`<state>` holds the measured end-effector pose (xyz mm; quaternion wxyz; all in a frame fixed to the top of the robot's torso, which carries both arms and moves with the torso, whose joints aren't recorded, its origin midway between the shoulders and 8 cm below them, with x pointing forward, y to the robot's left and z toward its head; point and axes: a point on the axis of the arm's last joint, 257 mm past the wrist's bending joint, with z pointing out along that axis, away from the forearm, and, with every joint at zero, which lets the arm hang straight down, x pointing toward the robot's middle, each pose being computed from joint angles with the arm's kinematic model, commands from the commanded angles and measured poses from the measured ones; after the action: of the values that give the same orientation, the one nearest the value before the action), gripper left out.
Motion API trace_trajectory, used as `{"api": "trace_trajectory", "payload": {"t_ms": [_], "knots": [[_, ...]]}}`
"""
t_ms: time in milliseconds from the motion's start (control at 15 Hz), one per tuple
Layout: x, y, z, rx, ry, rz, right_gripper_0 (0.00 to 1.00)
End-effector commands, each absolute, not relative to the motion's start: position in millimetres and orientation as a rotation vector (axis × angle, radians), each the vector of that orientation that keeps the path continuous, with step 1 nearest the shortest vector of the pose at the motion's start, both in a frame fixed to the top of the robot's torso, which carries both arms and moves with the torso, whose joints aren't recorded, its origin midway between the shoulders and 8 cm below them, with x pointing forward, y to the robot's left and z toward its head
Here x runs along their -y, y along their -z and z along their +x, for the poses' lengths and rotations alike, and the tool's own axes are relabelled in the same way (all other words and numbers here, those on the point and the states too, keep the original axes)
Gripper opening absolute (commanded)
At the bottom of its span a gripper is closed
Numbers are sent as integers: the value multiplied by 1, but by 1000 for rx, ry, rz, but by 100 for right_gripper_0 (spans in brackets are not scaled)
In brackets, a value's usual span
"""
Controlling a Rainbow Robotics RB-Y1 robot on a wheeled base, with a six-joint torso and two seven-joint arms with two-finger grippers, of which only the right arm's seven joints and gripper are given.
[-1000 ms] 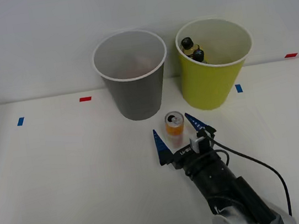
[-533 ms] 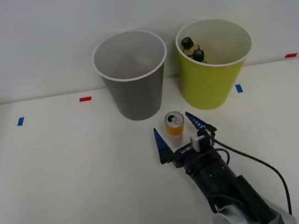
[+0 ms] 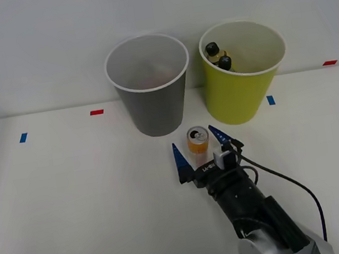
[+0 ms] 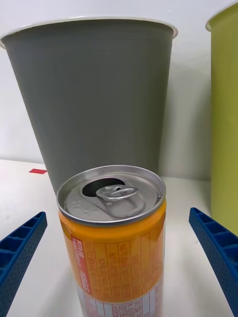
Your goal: Put cans in the gray bin, plastic bottles in the light green bin
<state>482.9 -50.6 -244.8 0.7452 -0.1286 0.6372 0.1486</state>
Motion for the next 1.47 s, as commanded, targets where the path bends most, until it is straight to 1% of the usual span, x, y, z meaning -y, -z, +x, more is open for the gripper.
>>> {"api": "trace_trajectory", "payload": {"t_ms": [67, 600, 1267, 1467], "knots": [[51, 245, 483, -1393, -324, -286, 100], [49, 244, 482, -1389, -320, -291, 100], [56, 246, 484, -1396, -309, -296, 100], [55, 244, 484, -1381, -285, -327, 100]]}}
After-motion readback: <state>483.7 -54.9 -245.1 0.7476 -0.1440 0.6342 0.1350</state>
